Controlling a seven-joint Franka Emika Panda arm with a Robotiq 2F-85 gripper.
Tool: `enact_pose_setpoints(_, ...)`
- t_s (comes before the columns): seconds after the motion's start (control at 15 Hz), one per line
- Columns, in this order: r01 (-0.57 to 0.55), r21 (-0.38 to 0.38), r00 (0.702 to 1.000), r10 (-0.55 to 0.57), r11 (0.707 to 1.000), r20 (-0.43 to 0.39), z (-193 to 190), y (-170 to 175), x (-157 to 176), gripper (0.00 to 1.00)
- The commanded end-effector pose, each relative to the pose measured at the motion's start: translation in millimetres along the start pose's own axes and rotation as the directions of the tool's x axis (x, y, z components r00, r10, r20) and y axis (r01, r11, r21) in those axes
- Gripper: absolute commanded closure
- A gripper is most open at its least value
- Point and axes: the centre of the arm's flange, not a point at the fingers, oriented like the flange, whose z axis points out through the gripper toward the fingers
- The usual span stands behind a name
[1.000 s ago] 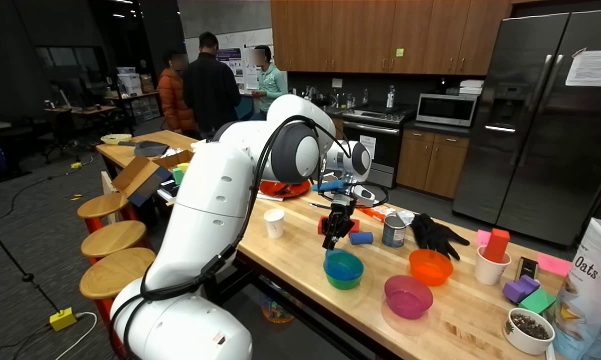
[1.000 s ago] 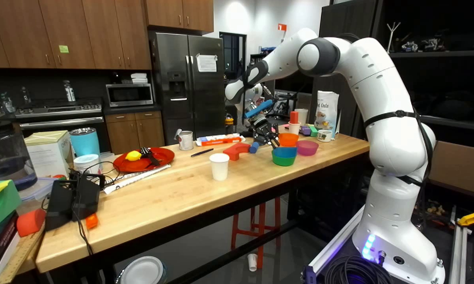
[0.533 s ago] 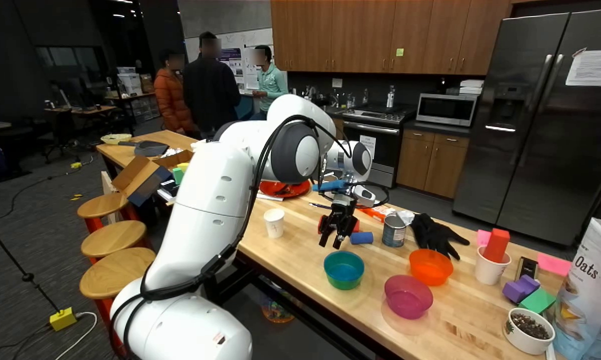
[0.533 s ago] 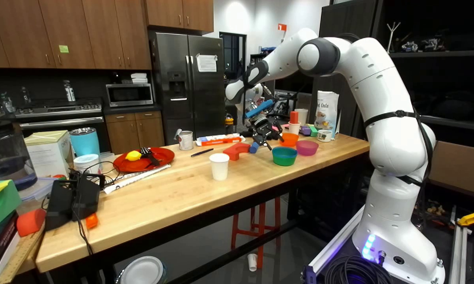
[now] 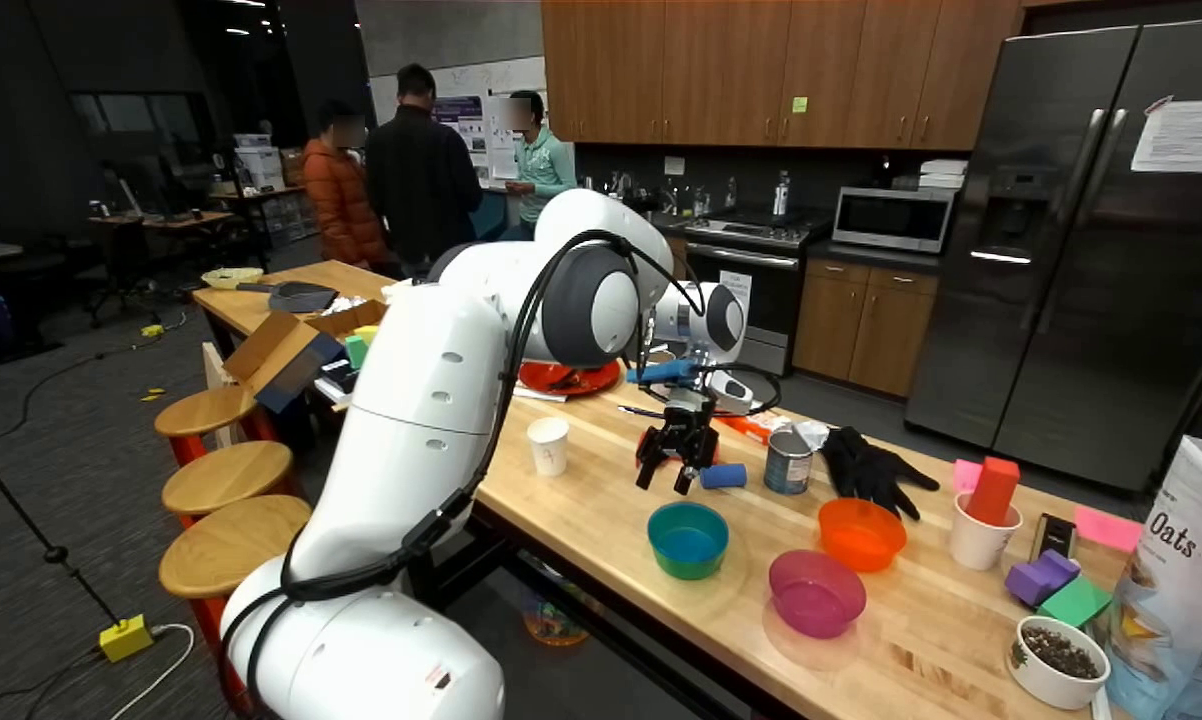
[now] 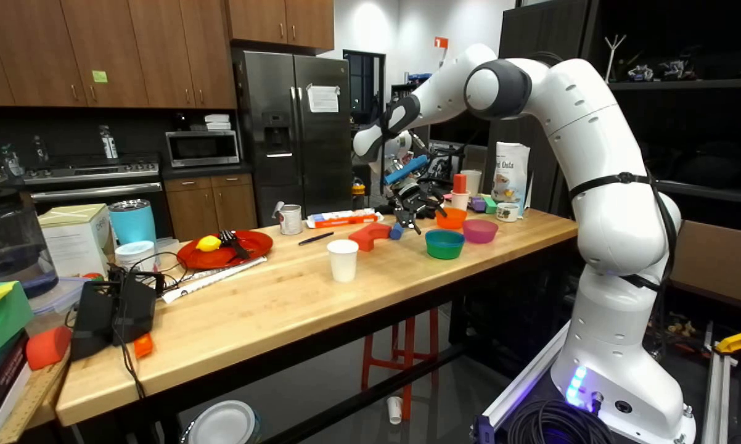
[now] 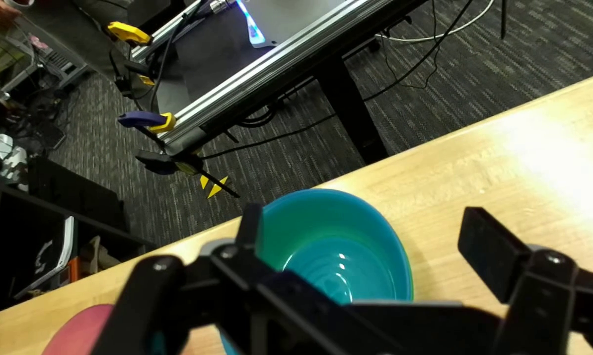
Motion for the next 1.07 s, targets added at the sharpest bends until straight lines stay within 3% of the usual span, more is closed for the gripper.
enact_pose_setpoints(0.0, -0.02, -0.005, 0.999, 0.02, 1.0, -0.034, -4, 12, -16, 0.0)
enact_pose_setpoints(0.4, -0.033, -0.033, 0.994, 0.03, 0.999, -0.104, -19, 21, -39, 0.0)
enact_pose_setpoints(1.0, 0.043, -0.02, 0.994, -0.045, 0.999, -0.098, -12, -1, -23, 0.0)
